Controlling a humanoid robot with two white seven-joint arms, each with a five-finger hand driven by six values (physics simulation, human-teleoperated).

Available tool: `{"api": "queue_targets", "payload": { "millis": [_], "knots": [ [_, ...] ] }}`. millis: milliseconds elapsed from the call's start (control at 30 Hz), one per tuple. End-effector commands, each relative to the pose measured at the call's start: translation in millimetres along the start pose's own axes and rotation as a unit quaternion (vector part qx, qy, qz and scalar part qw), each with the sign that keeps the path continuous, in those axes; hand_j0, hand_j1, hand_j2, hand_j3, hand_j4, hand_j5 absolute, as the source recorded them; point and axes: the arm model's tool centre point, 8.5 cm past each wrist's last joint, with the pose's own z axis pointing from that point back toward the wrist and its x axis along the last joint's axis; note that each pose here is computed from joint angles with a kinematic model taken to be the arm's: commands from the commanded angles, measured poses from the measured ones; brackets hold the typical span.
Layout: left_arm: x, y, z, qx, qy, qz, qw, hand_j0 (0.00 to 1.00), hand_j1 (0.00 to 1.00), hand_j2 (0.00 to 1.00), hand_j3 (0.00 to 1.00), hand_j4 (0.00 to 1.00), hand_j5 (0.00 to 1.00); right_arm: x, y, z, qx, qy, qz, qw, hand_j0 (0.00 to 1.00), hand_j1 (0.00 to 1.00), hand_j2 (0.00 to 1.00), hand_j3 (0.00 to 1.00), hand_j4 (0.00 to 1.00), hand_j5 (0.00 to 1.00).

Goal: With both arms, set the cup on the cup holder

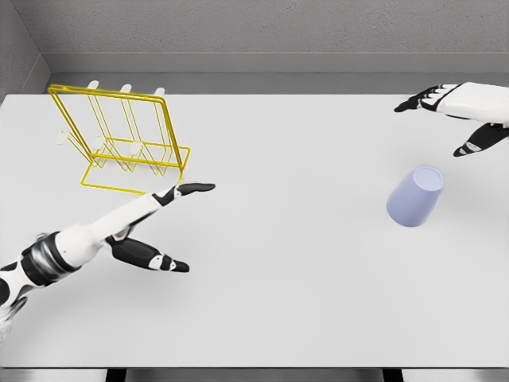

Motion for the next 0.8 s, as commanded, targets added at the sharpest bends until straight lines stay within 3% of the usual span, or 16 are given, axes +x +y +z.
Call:
{"api": "queue_targets", "payload": {
  "millis": [0, 133, 167, 267, 333, 433, 533, 700, 767],
  "knots": [
    [0.7, -25.3, -12.3, -0.019, -0.018, 0.032, 0.9991, 1.00, 1.00, 1.00, 1.00, 1.00, 1.00, 2.1, -1.0, -0.6, -0.002, -0.003, -0.001, 1.0000, 1.00, 1.00, 1.00, 1.00, 1.00, 1.00],
    [2.9, -40.9, -36.5, -0.008, -0.056, 0.054, 0.9969, 1.00, 1.00, 1.00, 1.00, 1.00, 1.00, 1.2, 12.7, -4.9, 0.014, -0.005, -0.010, 0.9998, 1.00, 1.00, 1.00, 1.00, 1.00, 1.00],
    [-0.3, -40.6, -37.3, -0.003, -0.055, 0.058, 0.9968, 1.00, 1.00, 1.00, 1.00, 1.00, 1.00, 0.6, 12.0, -4.8, -0.001, -0.004, -0.012, 0.9999, 1.00, 1.00, 1.00, 1.00, 1.00, 1.00],
    [-10.3, -36.7, -55.2, 0.014, -0.045, 0.079, 0.9958, 1.00, 1.00, 1.00, 1.00, 1.00, 1.00, -14.1, 17.8, 7.8, -0.006, 0.022, -0.023, 0.9995, 1.00, 1.00, 1.00, 1.00, 1.00, 1.00],
    [-28.5, -31.2, -61.5, 0.030, -0.002, 0.119, 0.9924, 1.00, 1.00, 1.00, 1.00, 1.00, 1.00, -15.1, 20.7, 10.5, -0.001, 0.025, -0.024, 0.9994, 1.00, 1.00, 1.00, 1.00, 1.00, 1.00],
    [-49.3, -24.8, -66.4, 0.048, 0.023, 0.136, 0.9892, 1.00, 1.00, 1.00, 1.00, 1.00, 1.00, -19.2, 27.0, 21.3, 0.014, 0.037, -0.022, 0.9989, 1.00, 1.00, 1.00, 1.00, 1.00, 1.00],
    [-68.1, -36.3, -65.6, 0.029, 0.065, 0.147, 0.9866, 1.00, 1.00, 1.00, 1.00, 1.00, 1.00, -17.4, 29.9, 20.4, 0.018, 0.034, -0.023, 0.9990, 1.00, 1.00, 1.00, 1.00, 1.00, 1.00],
    [-80.2, -39.9, -62.6, 0.000, 0.132, 0.124, 0.9836, 1.00, 1.00, 1.00, 1.00, 1.00, 1.00, -10.7, 30.3, 21.4, 0.034, 0.026, -0.016, 0.9990, 1.00, 1.00, 1.00, 1.00, 1.00, 1.00],
    [-78.6, -36.0, -61.0, -0.005, 0.135, 0.108, 0.9850, 1.00, 1.00, 1.00, 1.00, 1.00, 1.00, -6.3, 34.9, 18.4, 0.038, 0.018, -0.018, 0.9990, 1.00, 1.00, 1.00, 1.00, 1.00, 1.00]
  ]
}}
